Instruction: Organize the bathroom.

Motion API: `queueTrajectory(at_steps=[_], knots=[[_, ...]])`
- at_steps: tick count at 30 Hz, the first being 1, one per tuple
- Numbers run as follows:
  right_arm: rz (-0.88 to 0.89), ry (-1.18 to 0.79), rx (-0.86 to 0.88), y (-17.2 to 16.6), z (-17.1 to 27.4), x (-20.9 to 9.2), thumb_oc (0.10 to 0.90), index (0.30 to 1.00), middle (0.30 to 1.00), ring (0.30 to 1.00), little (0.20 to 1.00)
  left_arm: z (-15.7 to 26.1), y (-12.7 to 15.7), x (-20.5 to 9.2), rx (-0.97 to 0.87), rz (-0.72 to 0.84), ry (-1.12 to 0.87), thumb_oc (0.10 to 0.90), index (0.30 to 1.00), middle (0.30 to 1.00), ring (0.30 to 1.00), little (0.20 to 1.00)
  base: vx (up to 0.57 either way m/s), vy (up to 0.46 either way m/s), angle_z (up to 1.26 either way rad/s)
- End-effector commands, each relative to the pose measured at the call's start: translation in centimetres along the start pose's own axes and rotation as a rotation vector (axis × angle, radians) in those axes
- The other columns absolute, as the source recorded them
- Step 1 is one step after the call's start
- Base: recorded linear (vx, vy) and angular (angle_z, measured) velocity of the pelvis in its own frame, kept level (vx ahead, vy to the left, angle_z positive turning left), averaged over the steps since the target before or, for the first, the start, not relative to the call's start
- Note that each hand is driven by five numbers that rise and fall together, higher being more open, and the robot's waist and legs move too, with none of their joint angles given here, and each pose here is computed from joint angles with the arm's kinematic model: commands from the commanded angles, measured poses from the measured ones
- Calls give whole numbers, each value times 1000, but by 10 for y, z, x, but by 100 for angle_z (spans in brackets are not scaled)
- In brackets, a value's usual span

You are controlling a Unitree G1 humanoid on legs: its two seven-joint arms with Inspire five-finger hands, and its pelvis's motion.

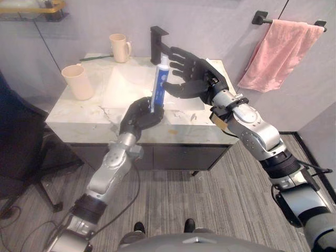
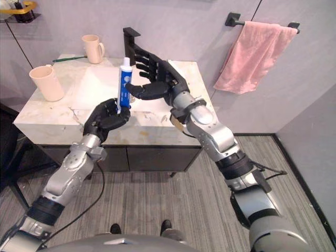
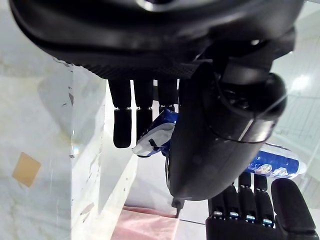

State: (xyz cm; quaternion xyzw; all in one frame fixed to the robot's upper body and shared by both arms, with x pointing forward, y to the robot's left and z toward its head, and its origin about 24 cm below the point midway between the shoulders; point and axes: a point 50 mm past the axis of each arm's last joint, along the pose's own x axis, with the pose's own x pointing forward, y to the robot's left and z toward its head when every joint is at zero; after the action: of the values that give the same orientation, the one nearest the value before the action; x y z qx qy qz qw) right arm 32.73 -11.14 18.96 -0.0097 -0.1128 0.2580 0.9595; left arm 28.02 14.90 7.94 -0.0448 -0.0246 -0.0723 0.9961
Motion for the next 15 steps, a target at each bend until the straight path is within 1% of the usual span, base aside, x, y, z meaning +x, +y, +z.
queueTrajectory(at_steps=[1,3,4,15], knots=[[13,-305,12,-2,71,16,478,418,418,418,418,47,-13,5,-39,-78,-287,400,300,300,300,300,0,0,0],[12,-305,11,-2,71,16,478,418,418,418,418,47,-13,4,-38,-78,-287,400,300,300,300,300,0,0,0],[12,-305,7,-2,71,16,400,300,300,300,300,47,-13,4,-37,-78,-286,400,300,300,300,300,0,0,0],[26,-275,10,-2,65,17,400,300,300,300,300,47,-12,5,-34,-70,-288,400,300,300,300,300,0,0,0]])
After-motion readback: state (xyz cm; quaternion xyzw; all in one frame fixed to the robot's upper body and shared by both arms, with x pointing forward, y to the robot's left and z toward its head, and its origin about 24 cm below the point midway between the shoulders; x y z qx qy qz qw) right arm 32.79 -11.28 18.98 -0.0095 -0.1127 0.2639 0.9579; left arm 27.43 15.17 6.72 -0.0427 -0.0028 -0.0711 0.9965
